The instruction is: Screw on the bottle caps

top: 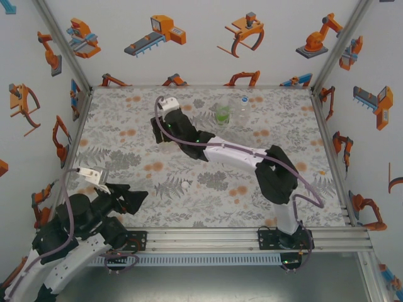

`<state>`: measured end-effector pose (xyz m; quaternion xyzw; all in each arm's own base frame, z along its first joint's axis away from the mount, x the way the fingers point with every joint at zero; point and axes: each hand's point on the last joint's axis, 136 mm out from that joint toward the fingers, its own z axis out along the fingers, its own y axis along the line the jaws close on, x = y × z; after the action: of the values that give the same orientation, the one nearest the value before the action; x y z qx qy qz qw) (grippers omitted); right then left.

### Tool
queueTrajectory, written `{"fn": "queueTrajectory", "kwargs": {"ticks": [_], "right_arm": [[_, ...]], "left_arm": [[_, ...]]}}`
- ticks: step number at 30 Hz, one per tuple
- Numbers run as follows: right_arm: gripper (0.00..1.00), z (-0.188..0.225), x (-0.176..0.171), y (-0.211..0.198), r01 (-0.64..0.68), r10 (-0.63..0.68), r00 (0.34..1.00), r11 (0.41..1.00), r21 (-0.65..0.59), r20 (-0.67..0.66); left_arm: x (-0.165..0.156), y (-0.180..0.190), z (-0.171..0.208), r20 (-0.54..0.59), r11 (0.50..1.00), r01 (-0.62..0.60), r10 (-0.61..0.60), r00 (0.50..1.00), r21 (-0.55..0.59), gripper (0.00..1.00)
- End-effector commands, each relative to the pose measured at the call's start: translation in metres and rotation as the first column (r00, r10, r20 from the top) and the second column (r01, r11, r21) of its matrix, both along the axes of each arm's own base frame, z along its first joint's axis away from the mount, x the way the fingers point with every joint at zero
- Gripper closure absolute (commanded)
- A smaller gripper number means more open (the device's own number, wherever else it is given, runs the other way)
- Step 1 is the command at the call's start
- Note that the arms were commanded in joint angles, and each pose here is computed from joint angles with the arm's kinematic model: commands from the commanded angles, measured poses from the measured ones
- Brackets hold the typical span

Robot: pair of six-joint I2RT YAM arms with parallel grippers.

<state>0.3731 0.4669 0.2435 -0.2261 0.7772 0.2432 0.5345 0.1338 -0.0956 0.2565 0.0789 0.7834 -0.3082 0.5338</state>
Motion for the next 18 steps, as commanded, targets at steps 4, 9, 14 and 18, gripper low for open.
{"fn": "queueTrajectory", "kwargs": {"ticks": [4,9,14,18], "right_arm": [[0.58,0.053,-0.042,-0.030,-0.113,0.113,0.994,0.994,-0.010,0.006],[0.64,0.073,-0.076,-0.060,-0.181,0.181,0.983,0.983,-0.029,-0.012],[0.66,0.086,-0.111,-0.088,-0.253,0.251,0.967,0.967,-0.041,-0.046],[0.68,0.098,-0.143,-0.107,-0.343,0.342,0.939,0.939,-0.024,-0.037]], "left_arm": [[0.008,-0.027,0.017,0.055,0.993,0.094,-0.097,0.994,0.068,0.20],[0.017,-0.062,0.019,0.043,0.970,0.199,-0.206,0.978,0.138,0.20],[0.019,-0.098,0.028,0.055,0.921,0.338,-0.354,0.934,0.192,0.19],[0.017,-0.123,0.038,0.123,0.872,0.436,-0.469,0.875,0.225,0.18]]}}
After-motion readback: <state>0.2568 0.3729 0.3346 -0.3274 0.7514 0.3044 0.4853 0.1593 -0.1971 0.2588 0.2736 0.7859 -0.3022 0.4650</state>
